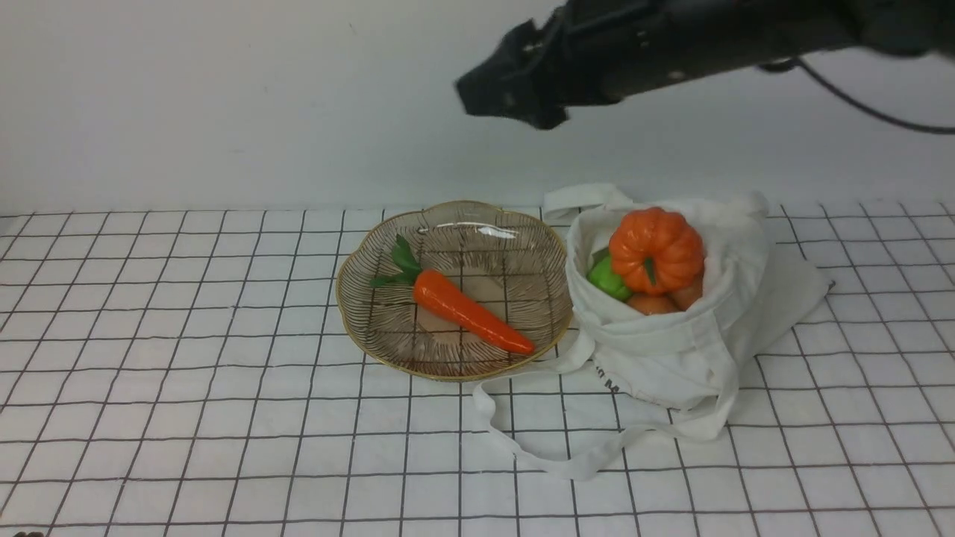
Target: Take vegetables from bag on white checkered tablecloth place on plate.
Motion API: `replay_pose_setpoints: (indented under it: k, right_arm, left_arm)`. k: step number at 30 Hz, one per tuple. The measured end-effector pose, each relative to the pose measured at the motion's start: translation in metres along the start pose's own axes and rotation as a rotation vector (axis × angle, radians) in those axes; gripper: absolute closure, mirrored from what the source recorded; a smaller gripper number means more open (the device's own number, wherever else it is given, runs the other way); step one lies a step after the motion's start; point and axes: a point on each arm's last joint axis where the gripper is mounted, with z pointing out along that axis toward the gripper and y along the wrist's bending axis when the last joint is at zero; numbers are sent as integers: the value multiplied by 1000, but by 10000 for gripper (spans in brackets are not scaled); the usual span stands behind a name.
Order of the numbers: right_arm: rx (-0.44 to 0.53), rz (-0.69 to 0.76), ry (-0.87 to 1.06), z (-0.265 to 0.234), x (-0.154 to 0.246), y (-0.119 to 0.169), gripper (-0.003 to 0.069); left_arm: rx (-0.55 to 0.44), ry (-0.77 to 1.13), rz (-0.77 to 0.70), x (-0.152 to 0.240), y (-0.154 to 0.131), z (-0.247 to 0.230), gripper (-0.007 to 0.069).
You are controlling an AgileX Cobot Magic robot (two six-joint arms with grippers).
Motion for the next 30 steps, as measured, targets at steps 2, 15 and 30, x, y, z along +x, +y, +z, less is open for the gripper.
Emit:
replay_pose_setpoints:
  k: [2,15,30]
  right_arm:
    - [48,18,118,-30,6,1,503]
    - [217,204,189,-139,97,53,673]
    - [404,216,-356,-161,225,82,673]
  left_arm:
    - [0,0,0,0,0,0,633]
    - [0,0,0,0,0,0,633]
    - [0,0,0,0,0,0,633]
